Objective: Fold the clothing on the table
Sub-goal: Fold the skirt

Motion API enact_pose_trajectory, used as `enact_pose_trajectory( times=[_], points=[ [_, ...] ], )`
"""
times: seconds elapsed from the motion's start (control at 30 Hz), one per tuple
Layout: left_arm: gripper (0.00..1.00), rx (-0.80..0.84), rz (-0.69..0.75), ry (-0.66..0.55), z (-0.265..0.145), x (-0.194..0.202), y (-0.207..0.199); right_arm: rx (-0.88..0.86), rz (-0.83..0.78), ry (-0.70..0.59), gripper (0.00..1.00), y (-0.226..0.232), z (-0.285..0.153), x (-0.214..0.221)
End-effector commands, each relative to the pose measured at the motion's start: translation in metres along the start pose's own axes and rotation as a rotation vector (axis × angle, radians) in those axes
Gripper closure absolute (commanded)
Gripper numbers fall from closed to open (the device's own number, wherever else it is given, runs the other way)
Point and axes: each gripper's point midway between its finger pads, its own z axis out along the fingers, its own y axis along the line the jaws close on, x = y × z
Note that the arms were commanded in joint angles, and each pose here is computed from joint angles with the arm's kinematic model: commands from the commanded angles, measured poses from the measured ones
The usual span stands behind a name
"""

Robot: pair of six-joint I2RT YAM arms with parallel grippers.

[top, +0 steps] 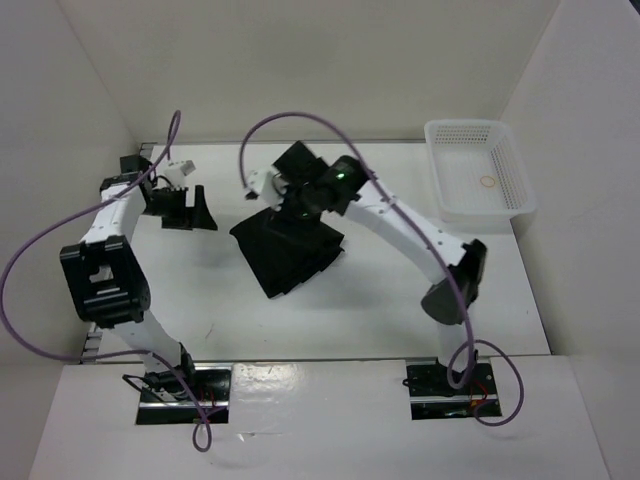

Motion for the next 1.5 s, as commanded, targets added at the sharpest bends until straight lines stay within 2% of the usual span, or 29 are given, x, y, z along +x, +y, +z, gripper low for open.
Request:
enact_pose_trajectory(
  times=[0.0,0.07,0.1,0.17,0.3,0.33,0.4,0.57,0.7,0.77,0.9,1.1,1.37,1.47],
  points=[
    [0.0,-0.093,0.086,-0.059,-0.049,-0.003,-0.012,0.11,0.076,-0.009,0.23,-0.051,-0.041,0.046],
    [0.0,-0.132,0.148,-0.134,-0.074,-0.018,-0.026,0.171,0.134,-0.024,0.23,-0.075,-0.05,0.067],
    [0.0,-0.102,0.161,-0.169,-0.08,-0.025,-0.038,0.174,0.179,0.011,0.21,-0.079,-0.045,0.091],
    [0.0,-0.044,0.205,-0.233,-0.09,-0.043,-0.065,0.204,0.278,-0.015,0.2,-0.096,-0.059,0.125],
    [0.0,0.245,0.26,-0.263,-0.084,-0.068,-0.127,0.274,0.387,-0.02,0.18,-0.106,-0.077,0.176],
    [0.0,0.273,0.262,-0.233,-0.073,-0.069,-0.126,0.309,0.402,-0.038,0.18,-0.108,-0.089,0.183],
    [0.0,0.303,0.293,-0.182,-0.061,-0.067,-0.133,0.301,0.441,-0.037,0.15,-0.1,-0.085,0.201],
    [0.0,0.345,0.3,-0.115,-0.022,-0.069,-0.137,0.373,0.615,-0.108,0.11,-0.093,-0.115,0.247],
    [0.0,0.452,0.347,-0.005,0.025,-0.061,-0.173,0.443,0.695,-0.161,0.1,-0.087,-0.14,0.276],
    [0.0,0.535,0.34,0.048,0.036,-0.05,-0.185,0.468,0.732,-0.196,0.1,-0.085,-0.152,0.285],
    [0.0,0.653,0.329,0.15,0.069,-0.019,-0.174,0.46,0.795,-0.212,0.1,-0.075,-0.155,0.301],
    [0.0,0.74,0.214,0.276,0.084,0.036,-0.133,0.471,0.855,-0.238,0.1,-0.074,-0.165,0.312],
    [0.0,0.775,0.093,0.336,0.12,0.074,-0.093,0.482,0.923,-0.23,0.1,-0.077,-0.167,0.329],
    [0.0,0.771,0.135,0.309,0.112,0.066,-0.098,0.491,0.922,-0.227,0.1,-0.078,-0.171,0.33]
  ],
)
